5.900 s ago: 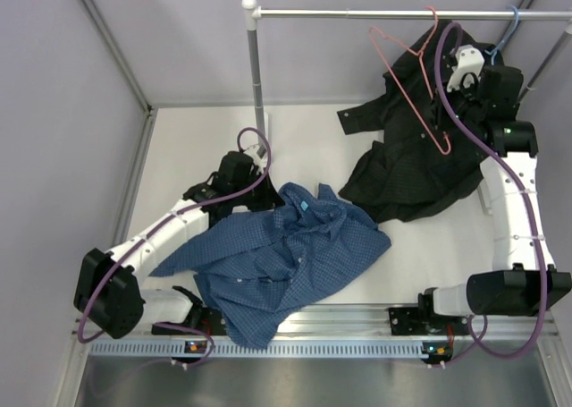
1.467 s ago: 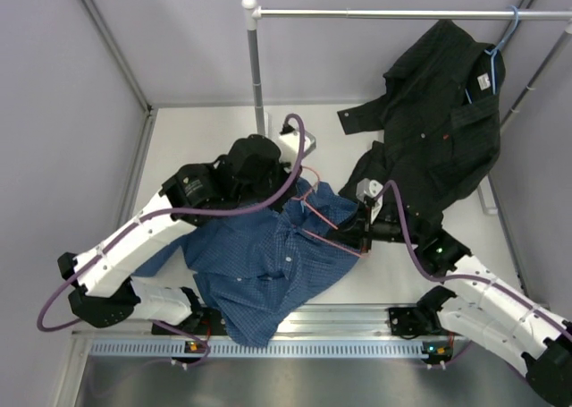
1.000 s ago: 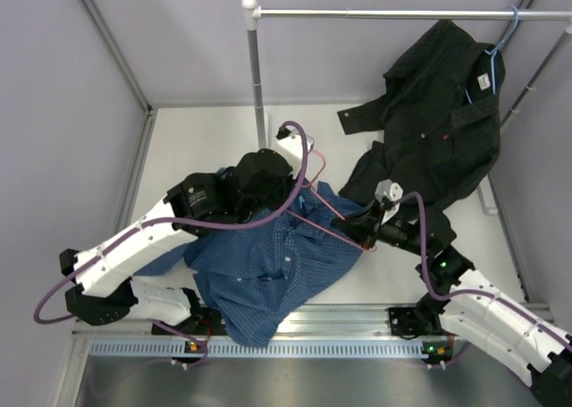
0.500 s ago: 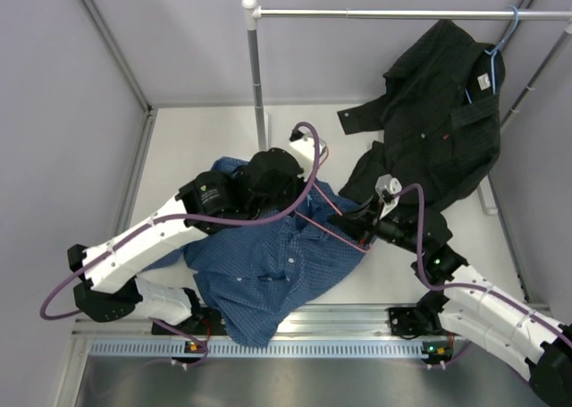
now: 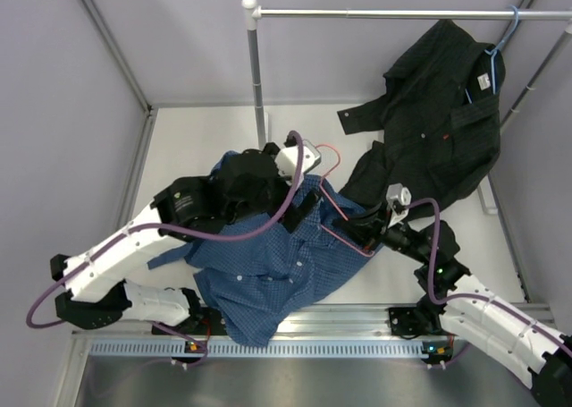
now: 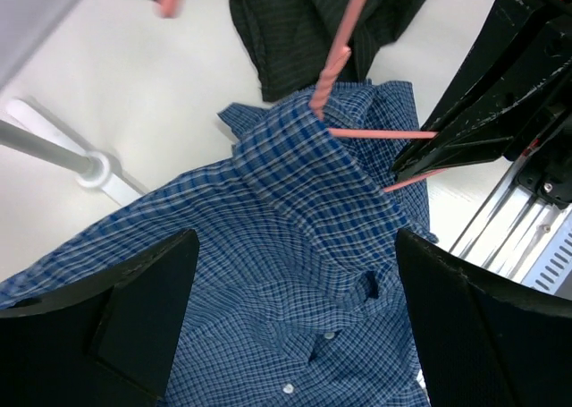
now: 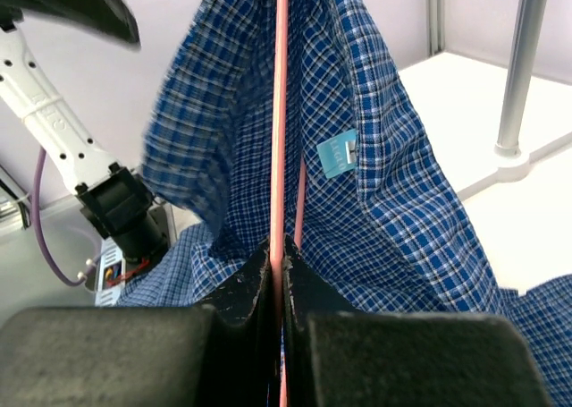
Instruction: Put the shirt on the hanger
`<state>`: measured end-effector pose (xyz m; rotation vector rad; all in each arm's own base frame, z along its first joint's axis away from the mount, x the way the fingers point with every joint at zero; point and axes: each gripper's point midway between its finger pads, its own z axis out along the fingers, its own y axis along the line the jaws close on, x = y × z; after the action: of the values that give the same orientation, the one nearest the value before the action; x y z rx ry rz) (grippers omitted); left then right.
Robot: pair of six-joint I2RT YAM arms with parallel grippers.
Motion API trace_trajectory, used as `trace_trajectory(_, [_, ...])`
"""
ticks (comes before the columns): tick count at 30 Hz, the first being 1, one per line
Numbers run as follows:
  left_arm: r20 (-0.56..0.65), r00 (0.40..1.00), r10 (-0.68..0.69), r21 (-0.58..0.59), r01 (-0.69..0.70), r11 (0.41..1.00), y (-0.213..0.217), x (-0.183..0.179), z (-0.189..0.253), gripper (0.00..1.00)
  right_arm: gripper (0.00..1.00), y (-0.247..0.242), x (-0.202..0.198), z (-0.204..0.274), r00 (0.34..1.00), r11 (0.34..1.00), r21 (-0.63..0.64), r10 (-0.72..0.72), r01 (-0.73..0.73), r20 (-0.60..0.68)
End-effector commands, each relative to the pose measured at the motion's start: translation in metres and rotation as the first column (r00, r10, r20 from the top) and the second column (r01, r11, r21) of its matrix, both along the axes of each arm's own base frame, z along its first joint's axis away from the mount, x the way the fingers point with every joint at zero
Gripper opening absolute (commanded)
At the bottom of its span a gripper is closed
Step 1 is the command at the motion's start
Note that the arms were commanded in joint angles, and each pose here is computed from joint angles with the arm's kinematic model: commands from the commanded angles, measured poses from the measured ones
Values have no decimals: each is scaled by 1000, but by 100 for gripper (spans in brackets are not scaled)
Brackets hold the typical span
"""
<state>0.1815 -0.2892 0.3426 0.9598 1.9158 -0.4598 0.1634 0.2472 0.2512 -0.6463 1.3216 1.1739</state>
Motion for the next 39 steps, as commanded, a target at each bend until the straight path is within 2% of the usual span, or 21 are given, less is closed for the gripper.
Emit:
trace_trajectory(1, [170,985,-15,-94,31,995,17,2,53,95,0,-7,-12,49,986,990,141,-8,-16,166])
trace_trajectory(2, [214,976,-29,-86,48,995,20,3,57,98,0,-7,-12,50,986,989,148,-9,-16,167])
trace_trajectory(3, [290,952,-101,17,100,995,21,7,43,98,0,-8,-13,49,986,989,149,-8,-17,166])
trace_trajectory(4, [392,914,-102,-31,124,992,22,9,62,98,0,-8,-12,48,986,989,147,-10,-15,165])
trace_trajectory(6, [493,849,-192,52,191,980,20,11,54,98,0,-8,-13,45,988,991,135,-9,-12,152])
trace_trajectory(7, [516,811,-274,38,298,954,13,-3,62,98,0,-8,-12,43,990,992,128,-9,-9,143])
trace_trajectory(11, [548,716,-432,41,493,869,9,-9,75,98,0,-9,-16,37,990,996,91,8,-21,140])
trace_trajectory(13, [521,695,-495,14,573,819,10,0,81,98,0,-9,-19,33,989,997,75,16,-27,148])
trace_trajectory(16, [401,704,-586,-20,647,763,12,12,69,98,0,-10,-23,31,983,999,37,27,-34,179])
trace_trajectory(17, [370,674,-640,-49,702,711,7,2,67,98,0,-10,-24,30,982,999,28,34,-40,187])
trace_trajectory(19, [277,653,-705,-70,746,663,3,-5,51,98,0,-9,-28,31,977,998,14,60,-64,203])
trace_trajectory(23, [259,582,-771,-135,812,568,-2,-24,45,98,0,-8,-29,32,972,997,-16,71,-69,223])
trace_trajectory(24, [261,549,-794,-165,836,524,-3,-34,47,98,0,-8,-29,34,971,998,-19,70,-67,227])
trace_trajectory(27, [253,516,-818,-200,856,477,-1,-46,42,97,0,-8,-29,36,969,997,-31,70,-64,239])
trace_trajectory(32, [221,506,-834,-232,857,459,-1,-51,31,83,0,-8,-40,42,950,993,-25,116,-114,291])
trace_trajectory(36, [139,540,-830,-276,826,491,-8,-40,20,81,0,-9,-47,49,934,991,-9,127,-131,333])
trace_trajectory(39, [129,534,-836,-291,826,483,-10,-40,19,78,0,-8,-47,49,933,990,-25,137,-137,334])
